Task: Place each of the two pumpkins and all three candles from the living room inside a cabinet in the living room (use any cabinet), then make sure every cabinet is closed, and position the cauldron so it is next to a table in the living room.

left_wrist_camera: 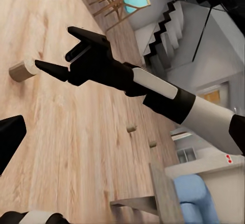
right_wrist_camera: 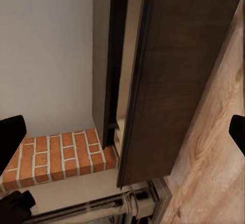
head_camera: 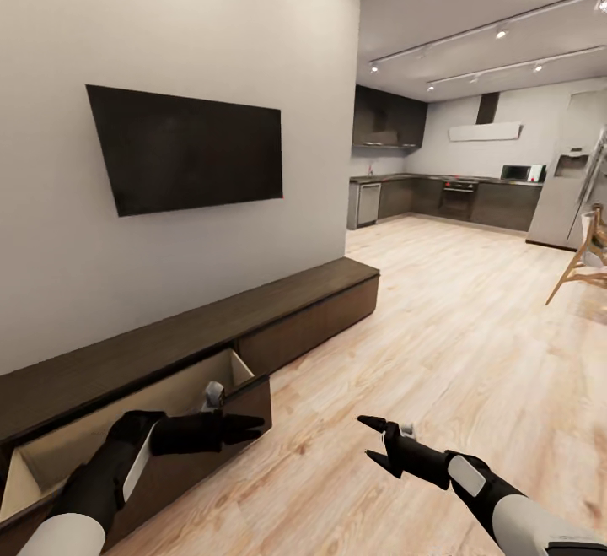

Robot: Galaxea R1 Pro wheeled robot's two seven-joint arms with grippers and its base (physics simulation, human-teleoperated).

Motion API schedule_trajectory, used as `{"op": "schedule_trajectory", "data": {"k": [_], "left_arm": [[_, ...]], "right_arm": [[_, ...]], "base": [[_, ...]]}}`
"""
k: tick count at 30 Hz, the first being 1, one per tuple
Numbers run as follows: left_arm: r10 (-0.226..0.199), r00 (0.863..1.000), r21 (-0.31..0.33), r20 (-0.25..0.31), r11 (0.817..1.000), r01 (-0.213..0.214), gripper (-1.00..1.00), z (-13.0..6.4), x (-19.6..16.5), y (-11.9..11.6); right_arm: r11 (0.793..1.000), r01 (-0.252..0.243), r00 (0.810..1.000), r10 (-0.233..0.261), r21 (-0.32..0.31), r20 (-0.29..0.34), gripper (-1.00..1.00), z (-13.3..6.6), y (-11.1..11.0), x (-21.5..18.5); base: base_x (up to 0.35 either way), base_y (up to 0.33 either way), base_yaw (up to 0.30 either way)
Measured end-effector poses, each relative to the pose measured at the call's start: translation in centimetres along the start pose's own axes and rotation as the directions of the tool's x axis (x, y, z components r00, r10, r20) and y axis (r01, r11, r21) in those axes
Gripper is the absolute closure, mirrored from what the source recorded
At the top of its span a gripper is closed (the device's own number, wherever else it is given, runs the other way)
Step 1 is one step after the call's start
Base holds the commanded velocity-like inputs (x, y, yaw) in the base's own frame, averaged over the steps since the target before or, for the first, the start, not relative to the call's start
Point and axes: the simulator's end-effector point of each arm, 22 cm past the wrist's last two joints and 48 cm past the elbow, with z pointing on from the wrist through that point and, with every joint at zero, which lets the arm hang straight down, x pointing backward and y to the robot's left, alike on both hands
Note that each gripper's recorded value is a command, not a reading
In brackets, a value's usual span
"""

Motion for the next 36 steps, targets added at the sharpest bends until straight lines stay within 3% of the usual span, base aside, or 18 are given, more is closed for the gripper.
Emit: {"op": "schedule_trajectory", "data": {"k": [17, 36], "left_arm": [[0.021, 0.999, -0.005, -0.033, 1.0, -0.022, -1.0, 0.3, -1.2, -3.4], [0.037, 0.999, -0.004, -0.032, 0.999, -0.038, -1.0, -0.1, -2.9, -6.5]], "right_arm": [[1.0, 0.014, 1.0, -0.014, -0.003, 0.014, -1.0, -1.0, 3.6, -0.7], [0.999, 0.029, 0.999, -0.028, -0.014, 0.021, -1.0, -1.9, 7.3, -1.2]], "base": [[0.0, 0.0, -0.251], [0.0, 0.0, -0.25]]}}
